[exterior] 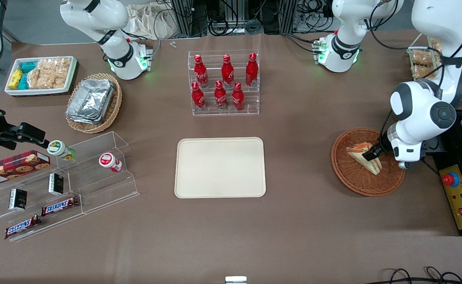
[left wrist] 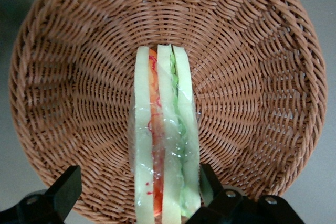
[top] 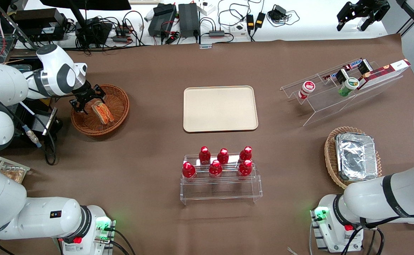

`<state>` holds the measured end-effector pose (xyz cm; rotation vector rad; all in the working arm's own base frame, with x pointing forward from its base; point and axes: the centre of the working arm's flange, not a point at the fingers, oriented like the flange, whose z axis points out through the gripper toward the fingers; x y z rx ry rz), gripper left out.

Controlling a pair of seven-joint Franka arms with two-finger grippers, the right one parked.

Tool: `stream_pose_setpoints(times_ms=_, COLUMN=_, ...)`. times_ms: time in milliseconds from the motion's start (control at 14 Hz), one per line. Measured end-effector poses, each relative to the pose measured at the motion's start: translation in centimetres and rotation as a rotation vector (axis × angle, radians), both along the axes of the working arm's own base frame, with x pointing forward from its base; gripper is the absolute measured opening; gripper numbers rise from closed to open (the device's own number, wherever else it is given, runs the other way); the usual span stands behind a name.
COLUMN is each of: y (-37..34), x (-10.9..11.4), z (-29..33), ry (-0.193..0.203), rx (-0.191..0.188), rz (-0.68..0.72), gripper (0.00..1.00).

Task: Place sandwich from basket to tray
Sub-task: 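Close the left gripper on the wrapped sandwich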

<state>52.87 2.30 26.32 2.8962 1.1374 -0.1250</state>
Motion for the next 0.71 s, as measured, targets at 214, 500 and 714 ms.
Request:
stream_pose_setpoints(times_ms=214, y=-0.2, x=0.1, z=-1.1, ry=0.001, rx=-0.001, rz=0.000, gripper=1.00)
stream_pose_setpoints(times_ms=500, y=-0.9, x=0.2, z=-2.5, ry=-0.002, rx=0.000, rz=-0.010, gripper=0.95)
stream_pose_setpoints(times_ms=714, y=-1.5, x=0.2, z=-3.0, ry=-0.002, rx=-0.001, rz=-0.020, gripper=0.60)
